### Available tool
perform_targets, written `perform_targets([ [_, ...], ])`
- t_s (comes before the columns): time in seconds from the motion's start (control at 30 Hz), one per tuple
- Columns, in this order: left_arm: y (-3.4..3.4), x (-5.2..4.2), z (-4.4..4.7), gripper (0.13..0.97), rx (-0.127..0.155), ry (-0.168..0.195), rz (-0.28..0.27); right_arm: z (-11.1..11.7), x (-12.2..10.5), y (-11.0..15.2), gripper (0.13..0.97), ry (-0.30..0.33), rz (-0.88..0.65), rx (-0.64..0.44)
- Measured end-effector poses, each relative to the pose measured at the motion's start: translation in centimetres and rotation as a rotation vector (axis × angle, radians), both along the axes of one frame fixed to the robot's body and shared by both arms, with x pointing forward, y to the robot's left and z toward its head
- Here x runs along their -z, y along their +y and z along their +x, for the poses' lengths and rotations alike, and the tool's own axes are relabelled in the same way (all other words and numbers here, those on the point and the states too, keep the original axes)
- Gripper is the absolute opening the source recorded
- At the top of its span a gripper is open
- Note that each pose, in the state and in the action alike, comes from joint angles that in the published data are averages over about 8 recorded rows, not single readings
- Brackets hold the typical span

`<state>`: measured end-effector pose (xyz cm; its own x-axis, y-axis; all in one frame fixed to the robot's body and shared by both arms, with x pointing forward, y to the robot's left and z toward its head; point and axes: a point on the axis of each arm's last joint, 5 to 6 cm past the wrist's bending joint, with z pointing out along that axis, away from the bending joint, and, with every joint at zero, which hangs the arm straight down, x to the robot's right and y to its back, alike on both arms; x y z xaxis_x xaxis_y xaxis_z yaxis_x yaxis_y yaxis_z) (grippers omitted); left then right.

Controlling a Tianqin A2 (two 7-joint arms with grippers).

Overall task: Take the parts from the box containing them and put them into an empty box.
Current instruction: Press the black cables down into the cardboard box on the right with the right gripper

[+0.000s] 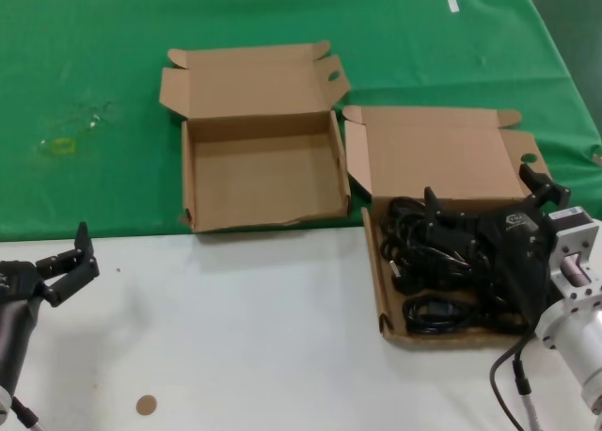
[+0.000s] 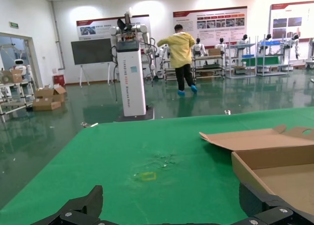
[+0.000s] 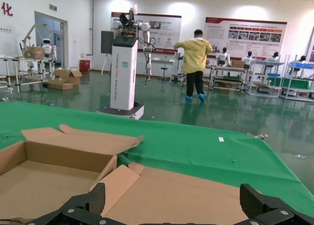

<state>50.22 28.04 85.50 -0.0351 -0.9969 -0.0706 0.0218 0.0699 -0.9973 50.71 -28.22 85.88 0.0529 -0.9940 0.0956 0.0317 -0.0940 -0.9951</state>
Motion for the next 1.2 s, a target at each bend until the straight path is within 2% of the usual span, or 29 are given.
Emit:
perform_targets([
  [0.9,0.0,0.0,0.0,0.958,0.0,0.0,0.0,0.0,0.0,0.0,0.966,0.0,0.0,0.0],
  [1.2,0.0,0.0,0.0,0.888,0.0,0.0,0.0,-0.28,0.08,0.15,0.966,0.006,-0.008,-0.009],
])
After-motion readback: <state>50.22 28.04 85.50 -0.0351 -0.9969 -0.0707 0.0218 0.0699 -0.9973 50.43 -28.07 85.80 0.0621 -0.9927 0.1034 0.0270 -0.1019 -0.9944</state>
